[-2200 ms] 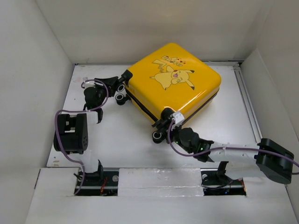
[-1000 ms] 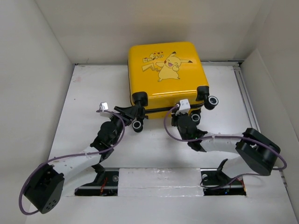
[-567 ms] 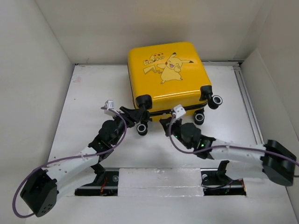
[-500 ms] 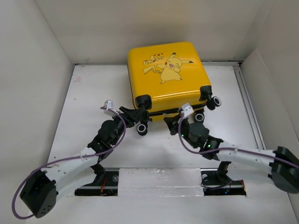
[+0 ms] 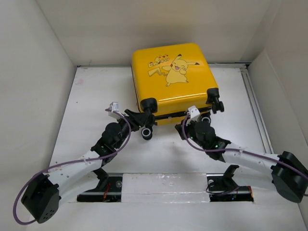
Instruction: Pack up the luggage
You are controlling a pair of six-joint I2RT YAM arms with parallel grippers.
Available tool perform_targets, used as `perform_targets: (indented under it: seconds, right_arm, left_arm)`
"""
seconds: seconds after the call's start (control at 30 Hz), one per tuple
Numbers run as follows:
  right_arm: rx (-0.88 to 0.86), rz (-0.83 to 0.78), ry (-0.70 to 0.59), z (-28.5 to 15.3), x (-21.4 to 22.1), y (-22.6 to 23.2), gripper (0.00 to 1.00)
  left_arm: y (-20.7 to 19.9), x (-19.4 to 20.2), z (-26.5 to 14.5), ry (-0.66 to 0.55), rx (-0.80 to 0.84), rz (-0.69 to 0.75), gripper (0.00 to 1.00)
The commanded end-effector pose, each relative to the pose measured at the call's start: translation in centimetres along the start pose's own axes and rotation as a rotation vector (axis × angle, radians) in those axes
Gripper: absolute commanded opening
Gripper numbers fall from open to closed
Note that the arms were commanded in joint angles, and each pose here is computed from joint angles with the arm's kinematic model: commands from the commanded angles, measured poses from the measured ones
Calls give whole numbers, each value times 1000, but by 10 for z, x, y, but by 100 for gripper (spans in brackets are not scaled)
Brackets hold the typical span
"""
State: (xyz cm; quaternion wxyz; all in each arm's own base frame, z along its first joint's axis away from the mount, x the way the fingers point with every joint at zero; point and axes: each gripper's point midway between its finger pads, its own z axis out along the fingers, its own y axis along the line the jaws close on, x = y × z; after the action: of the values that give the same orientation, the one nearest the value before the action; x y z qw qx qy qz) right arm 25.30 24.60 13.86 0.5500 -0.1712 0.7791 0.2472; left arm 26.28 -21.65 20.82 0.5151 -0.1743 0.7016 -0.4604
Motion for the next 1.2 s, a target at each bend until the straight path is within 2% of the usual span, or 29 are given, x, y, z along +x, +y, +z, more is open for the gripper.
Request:
perform_targets:
  seconds: [0.0,0.03,0.1,0.17,0.43,0.6,0.93,1.17]
  right_arm:
    - [-108,-27,-50,13,-23,30,25]
    - [-110,-35,-61,16,-24,31,35]
    - [-103,-52,-56,26,-26,34,48]
    - [-81,-69,-72,33,-34,33,51]
    - [45,-71,-70,50,-35,10,56]
    - [86,-63,-20,49,-22,-1,56]
    - [108,-33,3,38,-27,-15,63]
    - [21,-34,-9,48,-31,-3,65]
  left_arm:
    - [-70,-19,-1,-12,235,-58,0]
    - [-70,-19,-1,-12,235,-59,0]
    - [-71,-16,0,-2,240,-57,0]
    - [-72,-15,0,5,245,-56,0]
    - [-79,-13,-4,18,275,-58,0]
    - [-82,-16,-9,13,283,-59,0]
    - [-81,-18,-8,4,277,-60,0]
    - [-83,-15,-9,12,282,-61,0]
